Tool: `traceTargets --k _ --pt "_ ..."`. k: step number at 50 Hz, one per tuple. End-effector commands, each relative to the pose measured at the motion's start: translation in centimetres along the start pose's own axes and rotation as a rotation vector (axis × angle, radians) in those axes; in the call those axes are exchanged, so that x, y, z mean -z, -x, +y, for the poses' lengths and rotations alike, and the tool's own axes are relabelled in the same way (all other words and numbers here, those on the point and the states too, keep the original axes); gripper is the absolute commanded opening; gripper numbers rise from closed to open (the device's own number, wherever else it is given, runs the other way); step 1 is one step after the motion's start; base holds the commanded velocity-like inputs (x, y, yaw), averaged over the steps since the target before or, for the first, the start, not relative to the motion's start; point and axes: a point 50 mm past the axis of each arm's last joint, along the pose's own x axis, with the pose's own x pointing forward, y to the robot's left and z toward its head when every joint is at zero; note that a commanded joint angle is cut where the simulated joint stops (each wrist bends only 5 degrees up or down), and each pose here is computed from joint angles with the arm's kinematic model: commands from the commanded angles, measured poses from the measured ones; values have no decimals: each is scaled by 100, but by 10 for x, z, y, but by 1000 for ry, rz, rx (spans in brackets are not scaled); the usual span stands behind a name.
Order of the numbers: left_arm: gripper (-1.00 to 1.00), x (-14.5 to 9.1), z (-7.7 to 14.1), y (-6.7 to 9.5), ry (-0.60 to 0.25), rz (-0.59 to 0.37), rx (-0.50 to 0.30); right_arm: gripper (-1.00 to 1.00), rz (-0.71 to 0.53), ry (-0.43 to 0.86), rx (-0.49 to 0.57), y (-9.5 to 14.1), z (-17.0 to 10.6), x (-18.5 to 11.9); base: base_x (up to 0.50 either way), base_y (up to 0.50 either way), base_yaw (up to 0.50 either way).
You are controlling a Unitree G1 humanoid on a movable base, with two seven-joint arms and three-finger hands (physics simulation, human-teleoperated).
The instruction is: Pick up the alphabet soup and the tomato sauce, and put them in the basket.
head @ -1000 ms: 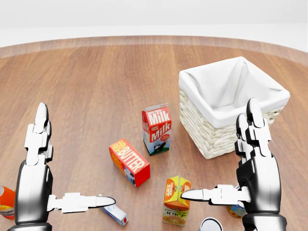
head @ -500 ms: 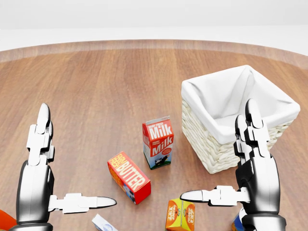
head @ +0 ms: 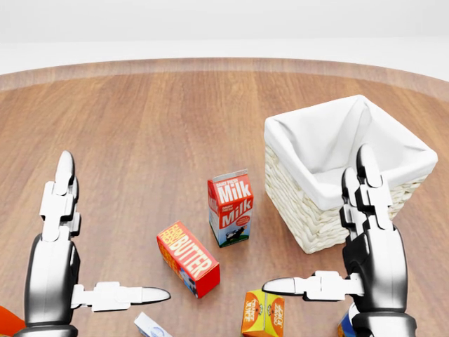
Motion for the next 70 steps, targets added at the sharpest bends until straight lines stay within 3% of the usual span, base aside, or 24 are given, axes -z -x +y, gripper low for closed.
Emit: traceTargets --k 1,4,6,10,19,24,27,45,54,70 --pt "100 0 0 0 0 0 2 100 4 -6 -3 0 0 1 0 0 0" --pt "100 1 -1 -1 -9 1 4 100 6 -6 -3 0 0 1 0 0 0" --pt "100 2 -3 -2 -6 3 10 100 94 -8 -1 5 -1 21 0 0 0" --pt "100 1 -3 -3 -3 0 12 100 27 6 -7 7 -4 4 0 0 0" --pt "100 5 -3 -2 -1 18 11 100 90 72 -15 21 -3 13 0 0 0" --pt "100 4 -3 -2 0 13 11 100 154 193 24 27 -13 25 0 0 0" --pt "100 3 -3 -3 1 8 13 100 87 305 72 29 -23 5 0 0 0" --pt "100 4 -3 -4 3 11 10 100 83 543 151 42 -45 -15 0 0 0" --pt "100 3 -3 -4 3 5 10 100 134 893 244 46 -53 -7 0 0 0" --pt "100 3 -3 -4 1 7 12 100 18 1173 328 44 -54 -17 0 0 0"
